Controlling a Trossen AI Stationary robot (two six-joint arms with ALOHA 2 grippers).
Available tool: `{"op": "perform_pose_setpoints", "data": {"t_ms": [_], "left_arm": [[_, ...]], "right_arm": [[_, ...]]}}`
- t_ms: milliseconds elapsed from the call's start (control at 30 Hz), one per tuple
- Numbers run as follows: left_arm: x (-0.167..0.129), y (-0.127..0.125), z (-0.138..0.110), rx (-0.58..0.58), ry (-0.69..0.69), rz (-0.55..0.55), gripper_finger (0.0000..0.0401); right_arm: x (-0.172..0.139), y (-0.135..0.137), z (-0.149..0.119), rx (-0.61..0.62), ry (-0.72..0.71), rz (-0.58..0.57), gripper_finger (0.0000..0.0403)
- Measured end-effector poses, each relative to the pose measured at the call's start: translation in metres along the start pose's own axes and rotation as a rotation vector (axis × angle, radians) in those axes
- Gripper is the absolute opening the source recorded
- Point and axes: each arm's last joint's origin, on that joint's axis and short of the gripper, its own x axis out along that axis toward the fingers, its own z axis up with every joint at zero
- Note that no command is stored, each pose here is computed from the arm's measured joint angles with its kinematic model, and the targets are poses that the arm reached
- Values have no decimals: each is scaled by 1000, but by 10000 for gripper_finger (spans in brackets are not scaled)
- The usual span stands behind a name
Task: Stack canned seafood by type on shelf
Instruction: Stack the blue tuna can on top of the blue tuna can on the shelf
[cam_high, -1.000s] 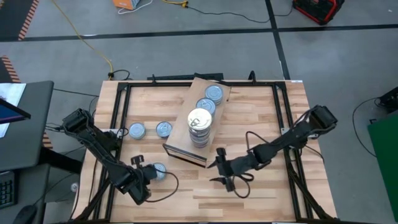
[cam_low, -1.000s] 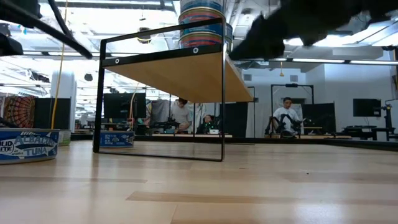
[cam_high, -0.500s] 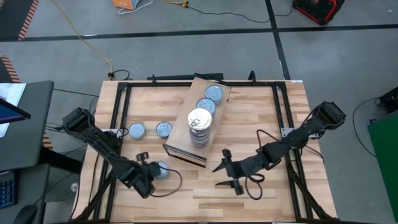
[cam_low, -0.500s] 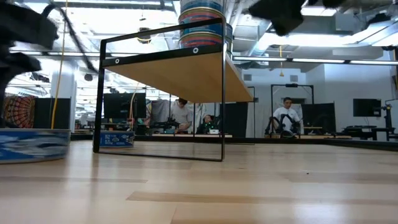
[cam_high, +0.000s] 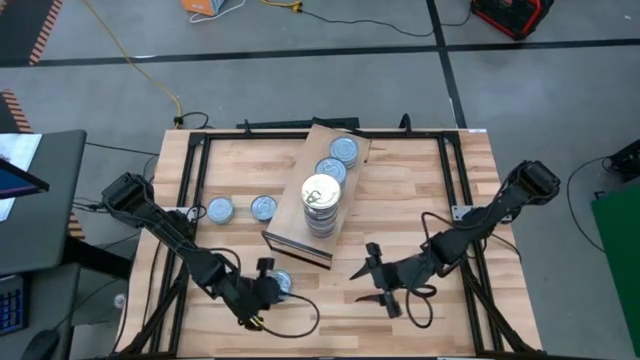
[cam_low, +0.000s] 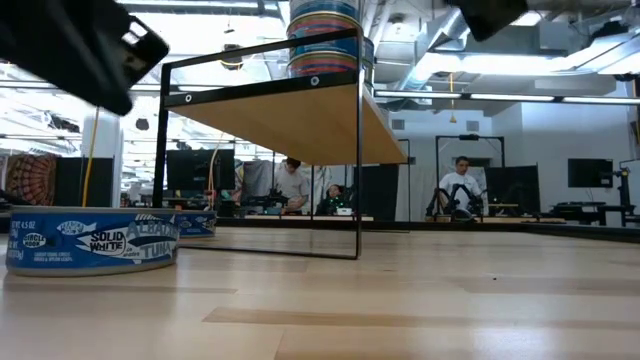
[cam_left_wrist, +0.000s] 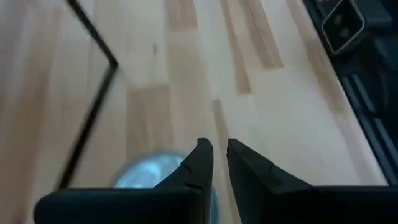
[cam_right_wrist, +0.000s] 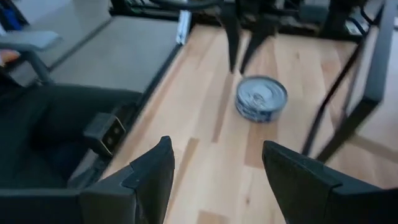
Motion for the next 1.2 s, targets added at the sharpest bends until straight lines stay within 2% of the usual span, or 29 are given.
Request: {"op": "perform_pose_setpoints", "data": {"t_ms": [133, 233, 400, 500, 567, 667, 767, 867, 933, 1033, 1200], "left_arm": [[-4, 5, -9, -176, 162, 42, 45], [-7, 12, -21, -297, 280, 123, 45], [-13, 29, -38, -392, 394, 387, 45], [-9, 38, -45, -433, 403, 426, 45], [-3, 42, -48, -447, 396, 388, 45], [10, 43, -49, -463, 343, 266, 45], [21, 43, -41, -455, 188, 150, 45], [26, 43, -27, -397, 17, 127, 45], [27, 43, -20, -337, -43, 121, 45], [24, 41, -13, -278, -90, 72, 45], [20, 28, -10, -206, -74, -126, 45]], "right_arm": [[5, -5, -3, 1, 25, -23, 272], [6, -8, -3, 21, 22, -33, 272], [6, -10, -2, 37, 19, -40, 272], [6, -10, -2, 37, 19, -40, 272], [6, -10, -2, 37, 16, -40, 272], [6, -10, -2, 37, 16, -40, 272], [6, -10, -2, 37, 15, -39, 272], [6, -10, -2, 42, 16, -38, 272], [5, -8, -2, 46, 19, -33, 272], [4, -3, -4, 41, 27, -20, 272], [8, 0, -10, 44, 59, -18, 272]]}}
